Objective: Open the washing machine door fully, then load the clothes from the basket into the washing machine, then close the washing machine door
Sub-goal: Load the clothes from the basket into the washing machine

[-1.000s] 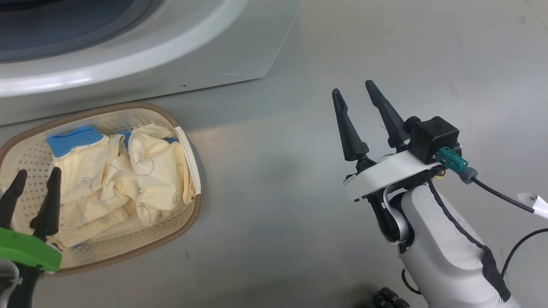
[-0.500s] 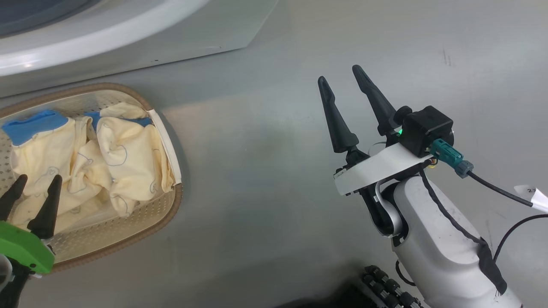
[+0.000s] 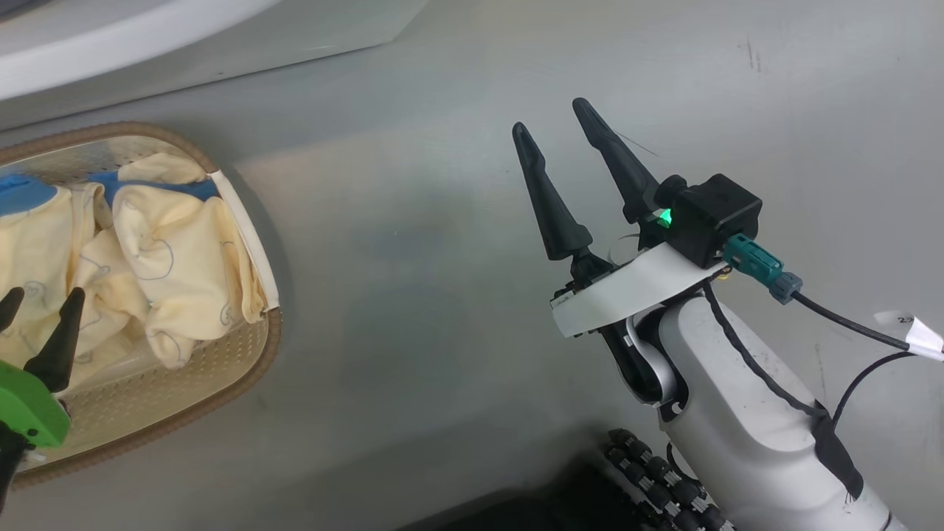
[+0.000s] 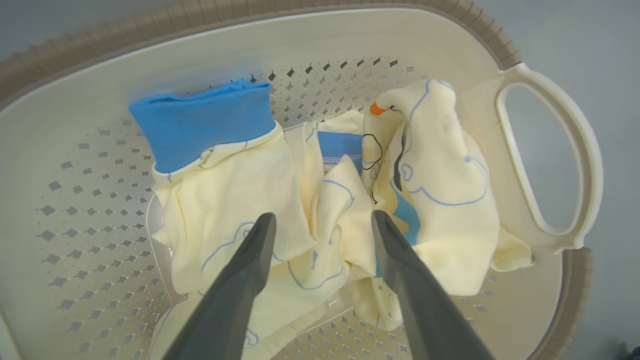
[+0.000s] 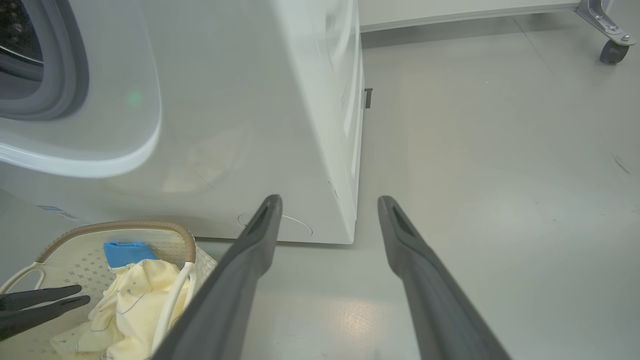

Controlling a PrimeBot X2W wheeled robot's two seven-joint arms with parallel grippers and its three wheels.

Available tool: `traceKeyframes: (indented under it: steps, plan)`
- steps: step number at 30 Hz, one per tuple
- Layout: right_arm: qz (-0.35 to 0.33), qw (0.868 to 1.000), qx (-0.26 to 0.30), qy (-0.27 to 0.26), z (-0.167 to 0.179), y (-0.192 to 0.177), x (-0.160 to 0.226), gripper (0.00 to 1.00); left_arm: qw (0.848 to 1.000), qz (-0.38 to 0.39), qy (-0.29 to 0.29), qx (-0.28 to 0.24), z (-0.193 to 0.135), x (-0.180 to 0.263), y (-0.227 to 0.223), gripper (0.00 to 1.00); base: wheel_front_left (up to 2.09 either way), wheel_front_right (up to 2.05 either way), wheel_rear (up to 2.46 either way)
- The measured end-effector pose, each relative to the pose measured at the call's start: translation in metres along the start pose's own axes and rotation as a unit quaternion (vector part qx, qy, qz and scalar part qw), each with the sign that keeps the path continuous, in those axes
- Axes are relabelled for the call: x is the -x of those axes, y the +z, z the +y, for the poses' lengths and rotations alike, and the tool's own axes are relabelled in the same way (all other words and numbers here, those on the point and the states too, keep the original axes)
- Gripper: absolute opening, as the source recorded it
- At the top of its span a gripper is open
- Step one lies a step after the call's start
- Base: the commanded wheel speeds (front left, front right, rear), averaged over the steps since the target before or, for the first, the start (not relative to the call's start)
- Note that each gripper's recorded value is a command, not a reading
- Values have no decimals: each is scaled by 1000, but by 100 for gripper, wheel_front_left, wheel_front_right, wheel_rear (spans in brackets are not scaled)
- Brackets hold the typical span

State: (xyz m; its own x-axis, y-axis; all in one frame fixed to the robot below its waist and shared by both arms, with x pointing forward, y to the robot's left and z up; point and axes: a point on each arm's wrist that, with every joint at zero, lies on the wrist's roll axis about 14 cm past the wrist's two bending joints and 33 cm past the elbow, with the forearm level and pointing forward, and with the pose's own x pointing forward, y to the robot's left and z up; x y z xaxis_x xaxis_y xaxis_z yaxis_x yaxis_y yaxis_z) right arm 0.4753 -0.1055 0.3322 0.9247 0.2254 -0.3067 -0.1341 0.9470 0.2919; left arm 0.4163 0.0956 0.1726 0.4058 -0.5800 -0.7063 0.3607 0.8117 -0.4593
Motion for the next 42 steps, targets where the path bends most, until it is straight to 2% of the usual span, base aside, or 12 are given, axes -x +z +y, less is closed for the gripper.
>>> traceKeyframes:
  steps: [11,21,28,32,33,34,35,42]
  plan:
    - [9,1000,-5,-17,-9,-8,0,100,999,34,-18,-12,4,-26,-14,100,0,0,0]
    - [16,999,-4,-31,-15,-13,3,100,996,82,0,-22,26,-36,-37,100,0,0,0]
    - [17,999,-1,-41,-20,-13,5,100,993,120,-17,-18,15,-41,-56,100,0,0,0]
    - [17,999,0,-43,-20,-12,6,100,992,127,-6,-18,23,-43,-56,99,0,0,0]
    - [16,999,-1,-44,-20,-11,7,100,991,129,-5,-19,24,-43,-57,69,0,0,0]
    - [16,999,0,-46,-21,-11,7,100,991,131,-6,-20,23,-44,-57,31,0,0,0]
    - [15,999,0,-46,-21,-10,7,100,991,131,-9,-22,22,-45,-57,0,0,0,0]
    - [11,999,1,-51,-23,-7,6,100,993,110,-25,-29,10,-51,-44,0,0,0,0]
